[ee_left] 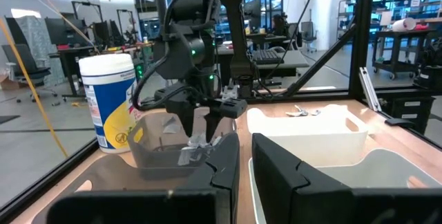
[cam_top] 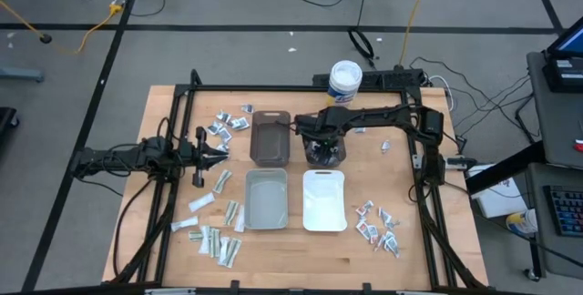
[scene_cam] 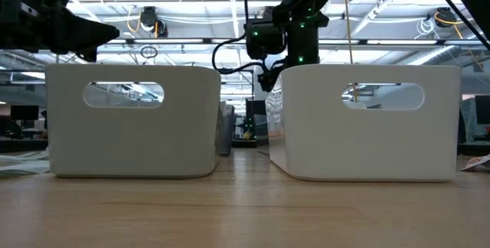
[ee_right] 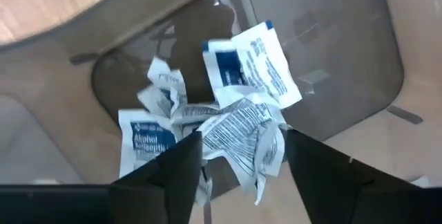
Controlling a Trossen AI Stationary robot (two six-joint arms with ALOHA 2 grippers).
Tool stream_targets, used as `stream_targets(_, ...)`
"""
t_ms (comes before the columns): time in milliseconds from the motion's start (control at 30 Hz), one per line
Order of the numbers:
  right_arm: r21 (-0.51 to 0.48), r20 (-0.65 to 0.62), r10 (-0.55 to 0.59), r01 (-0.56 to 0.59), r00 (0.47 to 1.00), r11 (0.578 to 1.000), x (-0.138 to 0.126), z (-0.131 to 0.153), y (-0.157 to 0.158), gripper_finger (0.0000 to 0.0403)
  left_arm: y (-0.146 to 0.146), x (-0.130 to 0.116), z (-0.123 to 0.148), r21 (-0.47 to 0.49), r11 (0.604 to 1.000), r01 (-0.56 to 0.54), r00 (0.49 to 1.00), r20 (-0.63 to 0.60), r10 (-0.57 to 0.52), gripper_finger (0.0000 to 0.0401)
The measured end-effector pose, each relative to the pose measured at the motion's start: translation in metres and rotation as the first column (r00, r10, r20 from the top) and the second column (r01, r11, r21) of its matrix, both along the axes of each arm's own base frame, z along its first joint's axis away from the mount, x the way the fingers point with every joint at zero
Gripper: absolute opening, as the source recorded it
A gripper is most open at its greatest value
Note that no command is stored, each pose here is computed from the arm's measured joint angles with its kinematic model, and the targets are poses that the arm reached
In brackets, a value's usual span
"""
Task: Pick & Place First Aid Supplies
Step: Put the blue pad into the right black bin
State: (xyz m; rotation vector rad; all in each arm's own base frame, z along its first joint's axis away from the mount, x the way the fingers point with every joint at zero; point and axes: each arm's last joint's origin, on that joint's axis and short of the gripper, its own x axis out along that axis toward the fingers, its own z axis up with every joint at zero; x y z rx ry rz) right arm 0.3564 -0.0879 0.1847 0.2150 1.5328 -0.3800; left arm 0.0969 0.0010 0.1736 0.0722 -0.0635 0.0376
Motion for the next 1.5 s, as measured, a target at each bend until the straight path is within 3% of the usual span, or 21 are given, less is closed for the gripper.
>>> stream_targets(400,-0.003,0.021,-0.02,0.02,1.0,1.0,-0.014,0.052,-0.003,0.0215,0.0,0.0,0.0,0.0,1.0,0.0,1.0,0.0,0.0,0.0047)
stream_targets(533,0.004,0.009,-0.106,0.106,0.994,0.994,-0.02,0.055,-0.005,0.0213,0.0,0.0,0.0,0.0,1.0,0.0,1.0,0.0,0.0,0.0047)
stream_targets(833,0.002,0.052,-0.284,0.284,0.957,0.959,-0.081,0.068,-0.006,0.0212,0.0,0.0,0.0,0.0,1.0,0.0,1.0,0.0,0.0,0.0047)
stream_targets(1000,0.005,0.055,-0.413,0.414,0.909,0.91,-0.119,0.065,-0.006,0.0212,0.0,0.0,0.0,0.0,1.0,0.0,1.0,0.0,0.0,0.0047)
stream_targets(1200,0.011,0.06,-0.585,0.585,0.809,0.811,-0.161,0.057,-0.008,0.0212,0.0,0.0,0.0,0.0,1.0,0.0,1.0,0.0,0.0,0.0047)
stream_targets(1367,0.014,0.082,-0.66,0.662,0.746,0.75,-0.187,0.056,-0.009,0.0212,0.0,0.0,0.0,0.0,1.0,0.0,1.0,0.0,0.0,0.0047)
stream_targets(1500,0.016,0.089,-0.68,0.681,0.728,0.732,-0.194,0.055,-0.009,0.0212,0.0,0.0,0.0,0.0,1.0,0.0,1.0,0.0,0.0,0.0047)
